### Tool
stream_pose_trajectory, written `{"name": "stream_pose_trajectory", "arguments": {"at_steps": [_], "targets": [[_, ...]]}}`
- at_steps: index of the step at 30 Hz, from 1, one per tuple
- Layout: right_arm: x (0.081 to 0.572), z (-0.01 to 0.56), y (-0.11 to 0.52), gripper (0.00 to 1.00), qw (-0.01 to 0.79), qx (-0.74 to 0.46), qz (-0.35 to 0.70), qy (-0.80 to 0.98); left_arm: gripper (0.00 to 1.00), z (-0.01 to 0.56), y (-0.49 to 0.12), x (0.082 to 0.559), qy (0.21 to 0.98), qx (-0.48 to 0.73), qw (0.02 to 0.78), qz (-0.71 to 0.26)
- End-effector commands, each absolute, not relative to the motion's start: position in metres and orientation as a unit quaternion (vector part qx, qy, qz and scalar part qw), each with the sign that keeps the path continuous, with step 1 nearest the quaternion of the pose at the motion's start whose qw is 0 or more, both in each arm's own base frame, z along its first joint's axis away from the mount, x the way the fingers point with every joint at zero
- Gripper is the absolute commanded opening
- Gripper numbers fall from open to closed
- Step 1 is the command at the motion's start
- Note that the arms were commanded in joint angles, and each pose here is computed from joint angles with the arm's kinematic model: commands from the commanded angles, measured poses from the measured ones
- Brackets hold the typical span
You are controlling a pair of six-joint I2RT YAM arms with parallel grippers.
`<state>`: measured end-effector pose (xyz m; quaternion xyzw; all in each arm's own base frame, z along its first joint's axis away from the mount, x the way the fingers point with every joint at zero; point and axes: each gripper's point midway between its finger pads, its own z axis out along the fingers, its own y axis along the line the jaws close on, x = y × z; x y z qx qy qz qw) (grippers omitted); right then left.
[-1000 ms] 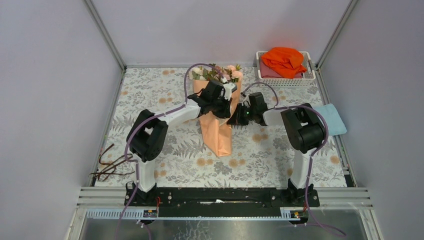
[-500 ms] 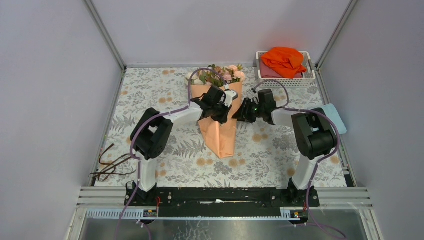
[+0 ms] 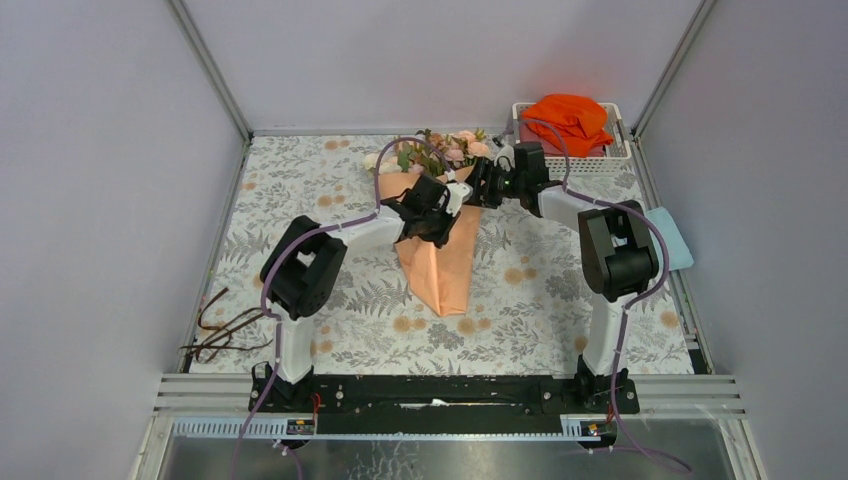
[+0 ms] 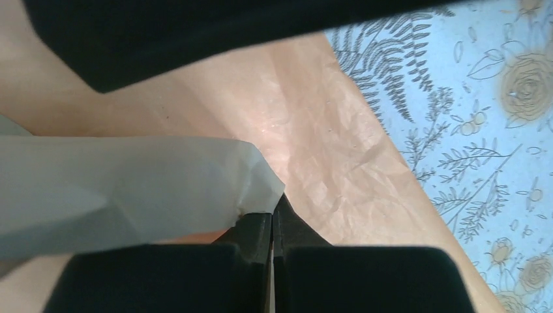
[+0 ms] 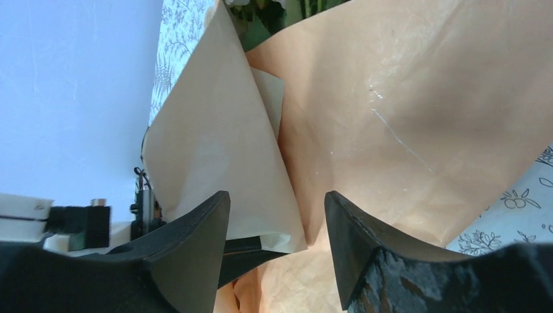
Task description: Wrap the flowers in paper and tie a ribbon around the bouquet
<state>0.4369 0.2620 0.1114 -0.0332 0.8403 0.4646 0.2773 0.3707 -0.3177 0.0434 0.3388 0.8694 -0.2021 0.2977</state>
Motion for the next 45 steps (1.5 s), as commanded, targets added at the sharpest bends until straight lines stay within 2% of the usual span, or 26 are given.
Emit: {"name": "stream_pose_trajectory", "arguments": {"at_steps": [1, 10, 14, 20, 24, 30, 35, 37, 41, 45], "targets": [[0.439, 0.114, 0.294, 0.64, 0.264, -0.068, 0.49, 0.828, 0.0, 0.047, -0.335, 0.364, 0.842, 0.386, 0.315, -0.208], [0.416, 0.11, 0.305, 0.65, 0.216, -0.069, 0.558, 0.798, 0.0, 0.052, -0.337, 0.365, 0.834, 0.388, 0.33, -0.21], [0.405, 0.105, 0.3, 0.63, 0.224, -0.059, 0.562, 0.794, 0.0, 0.051, -0.336, 0.364, 0.834, 0.392, 0.329, -0.208], [0.407, 0.089, 0.292, 0.42, 0.24, -0.034, 0.525, 0.816, 0.0, 0.048, -0.334, 0.365, 0.832, 0.405, 0.323, -0.199], [0.412, 0.086, 0.285, 0.21, 0.25, -0.028, 0.494, 0.832, 0.0, 0.046, -0.332, 0.364, 0.832, 0.411, 0.319, -0.194], [0.426, 0.088, 0.276, 0.08, 0.27, -0.005, 0.472, 0.839, 0.0, 0.051, -0.33, 0.364, 0.827, 0.422, 0.322, -0.184], [0.432, 0.078, 0.277, 0.01, 0.27, 0.005, 0.47, 0.84, 0.59, 0.084, -0.336, 0.356, 0.825, 0.436, 0.298, -0.202], [0.434, 0.074, 0.278, 0.0, 0.268, 0.008, 0.471, 0.84, 0.76, 0.103, -0.339, 0.349, 0.821, 0.444, 0.29, -0.213], [0.438, 0.071, 0.277, 0.0, 0.274, 0.015, 0.469, 0.839, 0.96, 0.142, -0.341, 0.333, 0.813, 0.458, 0.281, -0.223], [0.443, 0.072, 0.278, 0.0, 0.277, 0.022, 0.473, 0.836, 0.99, 0.158, -0.324, 0.326, 0.83, 0.434, 0.285, -0.202]]}}
